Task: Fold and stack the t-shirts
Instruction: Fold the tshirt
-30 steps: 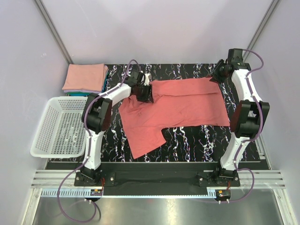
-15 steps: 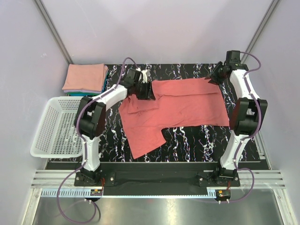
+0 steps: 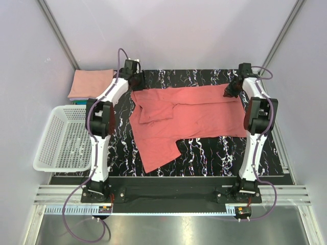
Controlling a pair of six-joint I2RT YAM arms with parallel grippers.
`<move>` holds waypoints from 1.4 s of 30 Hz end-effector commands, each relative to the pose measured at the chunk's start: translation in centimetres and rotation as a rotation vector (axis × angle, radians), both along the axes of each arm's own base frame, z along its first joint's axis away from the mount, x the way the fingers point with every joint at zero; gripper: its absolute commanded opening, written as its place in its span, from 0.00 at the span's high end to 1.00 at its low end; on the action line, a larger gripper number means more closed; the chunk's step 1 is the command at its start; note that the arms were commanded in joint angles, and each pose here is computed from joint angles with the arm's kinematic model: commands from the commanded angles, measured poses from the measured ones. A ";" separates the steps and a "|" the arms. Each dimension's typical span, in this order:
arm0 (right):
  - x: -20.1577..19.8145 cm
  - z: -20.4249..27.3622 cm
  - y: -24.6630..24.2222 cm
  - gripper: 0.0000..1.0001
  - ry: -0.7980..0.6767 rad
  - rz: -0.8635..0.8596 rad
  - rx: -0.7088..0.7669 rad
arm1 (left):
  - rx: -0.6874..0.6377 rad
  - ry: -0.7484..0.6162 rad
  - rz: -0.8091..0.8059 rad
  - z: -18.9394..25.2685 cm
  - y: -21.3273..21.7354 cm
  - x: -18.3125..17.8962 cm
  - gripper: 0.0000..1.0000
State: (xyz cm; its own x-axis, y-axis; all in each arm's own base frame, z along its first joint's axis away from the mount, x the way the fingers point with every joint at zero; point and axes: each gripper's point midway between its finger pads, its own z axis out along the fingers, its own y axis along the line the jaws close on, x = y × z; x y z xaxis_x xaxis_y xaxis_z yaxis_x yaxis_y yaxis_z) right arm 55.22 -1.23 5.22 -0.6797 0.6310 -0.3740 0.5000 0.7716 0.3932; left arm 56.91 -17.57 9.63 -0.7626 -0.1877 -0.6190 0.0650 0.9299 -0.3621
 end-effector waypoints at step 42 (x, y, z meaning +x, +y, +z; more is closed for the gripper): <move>9.3 3.1 -6.7 0.69 -0.239 -0.310 0.187 | -0.161 -0.232 0.091 8.3 0.9 6.9 0.44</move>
